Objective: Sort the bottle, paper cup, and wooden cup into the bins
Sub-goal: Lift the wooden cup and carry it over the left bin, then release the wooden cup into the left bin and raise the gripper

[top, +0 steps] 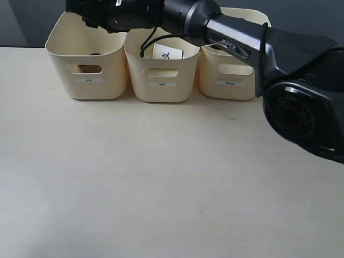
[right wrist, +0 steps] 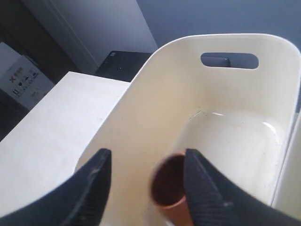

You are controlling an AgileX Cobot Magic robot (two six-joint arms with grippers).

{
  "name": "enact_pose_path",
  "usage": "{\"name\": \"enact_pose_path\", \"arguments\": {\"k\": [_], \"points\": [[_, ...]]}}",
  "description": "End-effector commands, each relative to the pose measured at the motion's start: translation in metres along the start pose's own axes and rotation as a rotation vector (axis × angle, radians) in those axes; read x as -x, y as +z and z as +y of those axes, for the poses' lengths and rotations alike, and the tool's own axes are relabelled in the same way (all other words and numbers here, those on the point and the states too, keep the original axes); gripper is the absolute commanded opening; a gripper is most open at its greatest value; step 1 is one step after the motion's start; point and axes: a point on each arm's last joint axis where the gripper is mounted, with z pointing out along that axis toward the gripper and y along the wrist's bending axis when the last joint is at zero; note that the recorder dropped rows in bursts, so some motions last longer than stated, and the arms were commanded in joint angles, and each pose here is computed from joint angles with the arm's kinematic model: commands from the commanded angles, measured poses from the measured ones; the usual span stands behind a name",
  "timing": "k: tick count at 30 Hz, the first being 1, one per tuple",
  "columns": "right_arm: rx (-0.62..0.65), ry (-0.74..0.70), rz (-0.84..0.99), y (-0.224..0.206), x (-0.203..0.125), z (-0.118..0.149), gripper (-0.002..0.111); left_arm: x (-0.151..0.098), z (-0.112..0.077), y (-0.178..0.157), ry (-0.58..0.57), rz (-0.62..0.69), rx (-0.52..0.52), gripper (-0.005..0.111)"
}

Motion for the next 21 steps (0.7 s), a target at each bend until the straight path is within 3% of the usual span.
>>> {"name": "enact_pose_path", "arguments": {"k": [1,10,21], "points": [[-0.003,-0.004,-0.014,0.0,0.003,-0.003,0.057,0.0,0.0,0.0,-0.001,-0.01,-0.002,0.0],[-0.004,-0.008,0.022,-0.006,0.006,0.001,0.057,0.0,0.0,0.0,-0.001,-0.01,-0.002,0.0],[-0.117,-0.278,0.221,-0.079,0.046,0.02,0.057,0.0,0.0,0.0,-0.001,-0.01,-0.002,0.0]]}}
